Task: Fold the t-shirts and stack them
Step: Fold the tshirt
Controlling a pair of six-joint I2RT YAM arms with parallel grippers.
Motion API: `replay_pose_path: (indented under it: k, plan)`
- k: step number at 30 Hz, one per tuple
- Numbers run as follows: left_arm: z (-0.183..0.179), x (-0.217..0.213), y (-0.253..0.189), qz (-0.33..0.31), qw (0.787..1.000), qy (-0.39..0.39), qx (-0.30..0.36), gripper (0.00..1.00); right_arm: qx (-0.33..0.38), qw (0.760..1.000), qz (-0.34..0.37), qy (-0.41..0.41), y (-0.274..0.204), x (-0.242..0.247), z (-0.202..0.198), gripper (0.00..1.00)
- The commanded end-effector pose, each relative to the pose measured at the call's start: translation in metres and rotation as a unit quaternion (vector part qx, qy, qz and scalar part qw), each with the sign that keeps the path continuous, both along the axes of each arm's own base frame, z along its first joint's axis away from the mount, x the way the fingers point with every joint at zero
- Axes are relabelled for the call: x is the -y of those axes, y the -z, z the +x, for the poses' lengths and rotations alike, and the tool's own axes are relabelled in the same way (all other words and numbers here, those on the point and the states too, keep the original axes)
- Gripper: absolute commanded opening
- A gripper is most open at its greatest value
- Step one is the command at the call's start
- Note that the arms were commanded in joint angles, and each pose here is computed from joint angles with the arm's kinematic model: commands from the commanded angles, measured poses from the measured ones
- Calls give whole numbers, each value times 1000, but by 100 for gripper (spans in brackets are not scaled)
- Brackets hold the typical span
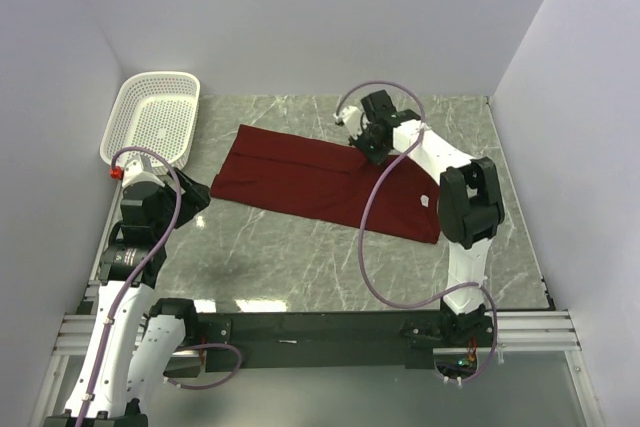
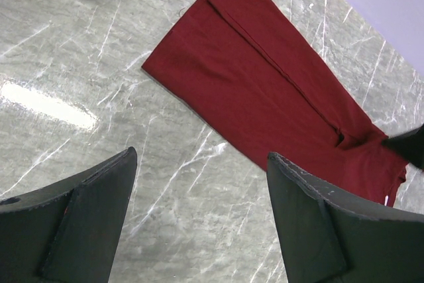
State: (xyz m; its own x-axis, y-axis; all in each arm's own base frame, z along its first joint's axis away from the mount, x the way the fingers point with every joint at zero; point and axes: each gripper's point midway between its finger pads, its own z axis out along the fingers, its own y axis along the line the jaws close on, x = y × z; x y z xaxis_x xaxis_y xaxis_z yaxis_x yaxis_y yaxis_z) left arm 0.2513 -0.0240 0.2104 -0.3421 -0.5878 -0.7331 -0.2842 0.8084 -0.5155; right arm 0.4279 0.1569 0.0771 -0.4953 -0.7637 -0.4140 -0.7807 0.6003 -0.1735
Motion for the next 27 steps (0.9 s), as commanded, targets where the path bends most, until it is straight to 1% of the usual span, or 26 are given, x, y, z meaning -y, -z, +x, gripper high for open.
replay_pose_path:
  k: [1,2,3,4,5,8,9,10,11,14,15,16,17,18,19,20,22,23,24,25,26,27]
  plan:
    - [-1,3,-2,-5,1000,6,6,85,120,991,-16,64,-42,-13,45,17]
    - [-1,3,-2,-5,1000,5,7,85,158,983,-31,92,-52,-9,54,36]
    - [-1,3,-3,-5,1000,5,9,85,165,982,-30,87,-48,-18,48,51]
    - [-1,3,-3,-5,1000,5,7,85,190,978,-15,86,-60,-24,50,80]
    - [-1,3,-4,-5,1000,5,9,85,187,979,-11,78,-58,-26,46,89]
    - [-1,4,-3,-5,1000,9,9,85,166,984,-15,65,-44,-25,33,90]
    - [0,5,-2,-5,1000,11,7,85,155,986,-24,64,-32,-19,26,90]
    - [1,5,-1,-6,1000,11,7,85,162,984,-19,68,-37,-13,26,91]
    - [2,6,-2,-5,1000,15,8,85,153,986,-16,71,-32,-8,22,91]
    - [5,11,5,-15,1000,26,-2,85,96,993,30,58,-31,3,3,91]
    - [6,13,15,-22,999,27,-18,84,81,994,47,55,-31,6,-4,91]
    - [8,18,22,-32,998,34,-28,84,56,993,97,31,-40,-3,-19,91]
    - [10,21,30,-46,997,34,-42,83,37,992,113,41,-35,9,-27,90]
    - [13,25,46,-56,995,36,-74,82,24,990,133,41,-37,11,-36,90]
    - [15,28,54,-66,993,38,-90,79,20,986,160,41,-47,9,-45,90]
    - [18,31,59,-78,991,36,-102,78,8,984,169,61,-40,23,-52,89]
    - [29,37,73,-93,988,42,-118,77,15,977,191,97,-50,37,-56,89]
    - [34,39,75,-101,987,41,-118,76,12,973,194,123,-46,47,-57,88]
    - [38,40,83,-103,986,44,-126,76,21,965,200,170,-47,72,-49,88]
    - [46,44,79,-109,986,53,-111,76,11,957,208,201,-44,83,-48,84]
    - [49,45,81,-107,987,58,-109,75,7,951,214,224,-44,93,-43,83]
    - [51,46,84,-106,986,62,-111,76,4,940,220,260,-42,114,-40,82]
